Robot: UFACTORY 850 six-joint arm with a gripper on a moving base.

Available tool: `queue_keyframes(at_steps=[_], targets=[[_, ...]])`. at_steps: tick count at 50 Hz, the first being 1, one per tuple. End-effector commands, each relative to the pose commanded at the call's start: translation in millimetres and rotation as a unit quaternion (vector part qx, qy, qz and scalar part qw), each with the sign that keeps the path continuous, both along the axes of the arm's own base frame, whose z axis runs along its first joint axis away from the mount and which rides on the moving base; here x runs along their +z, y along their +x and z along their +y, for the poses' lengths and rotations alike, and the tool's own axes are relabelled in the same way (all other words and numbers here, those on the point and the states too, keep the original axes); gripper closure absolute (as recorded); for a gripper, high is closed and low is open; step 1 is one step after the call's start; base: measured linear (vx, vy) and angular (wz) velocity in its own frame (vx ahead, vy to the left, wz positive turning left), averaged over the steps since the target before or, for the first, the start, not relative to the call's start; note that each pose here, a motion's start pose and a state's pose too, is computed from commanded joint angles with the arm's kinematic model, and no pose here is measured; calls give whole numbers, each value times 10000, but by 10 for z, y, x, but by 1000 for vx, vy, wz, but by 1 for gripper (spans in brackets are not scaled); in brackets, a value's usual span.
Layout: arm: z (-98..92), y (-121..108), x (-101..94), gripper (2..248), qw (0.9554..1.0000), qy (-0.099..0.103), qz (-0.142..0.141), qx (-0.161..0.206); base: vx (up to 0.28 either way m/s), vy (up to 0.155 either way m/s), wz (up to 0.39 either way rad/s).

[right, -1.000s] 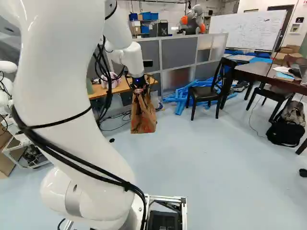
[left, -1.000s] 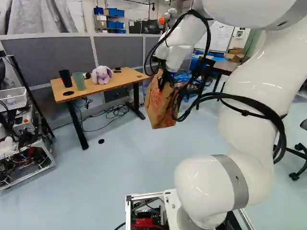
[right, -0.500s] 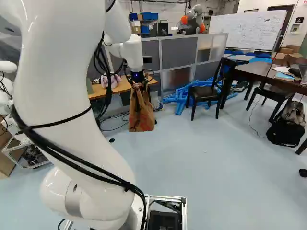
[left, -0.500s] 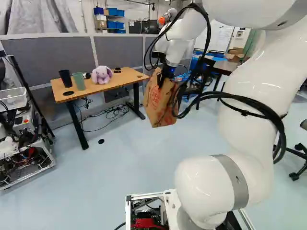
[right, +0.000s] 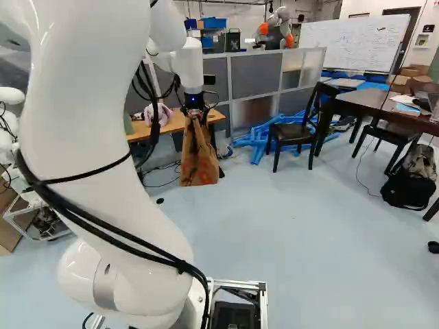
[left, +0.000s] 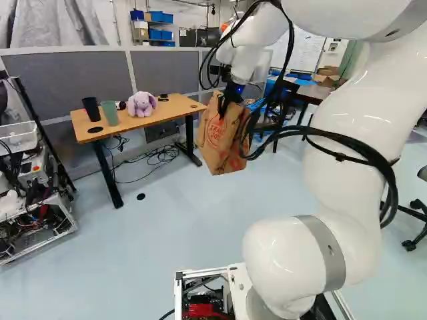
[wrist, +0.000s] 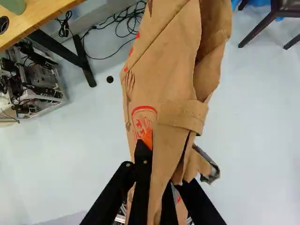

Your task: Pick up the bag on the ground and place it on the table

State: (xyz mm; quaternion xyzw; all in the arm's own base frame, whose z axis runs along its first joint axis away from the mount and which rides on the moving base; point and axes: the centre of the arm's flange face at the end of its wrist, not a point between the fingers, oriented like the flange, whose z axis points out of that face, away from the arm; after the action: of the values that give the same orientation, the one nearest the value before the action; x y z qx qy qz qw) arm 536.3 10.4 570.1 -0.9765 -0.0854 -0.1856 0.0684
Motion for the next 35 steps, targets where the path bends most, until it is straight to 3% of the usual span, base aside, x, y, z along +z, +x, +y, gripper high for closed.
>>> queue_keyframes(at_steps=[13,35], targets=[[12,-8,164,229,9999,41,94,68,0,0,0],[14,-109,463,229,9998,42,-158,79,0,0,0]])
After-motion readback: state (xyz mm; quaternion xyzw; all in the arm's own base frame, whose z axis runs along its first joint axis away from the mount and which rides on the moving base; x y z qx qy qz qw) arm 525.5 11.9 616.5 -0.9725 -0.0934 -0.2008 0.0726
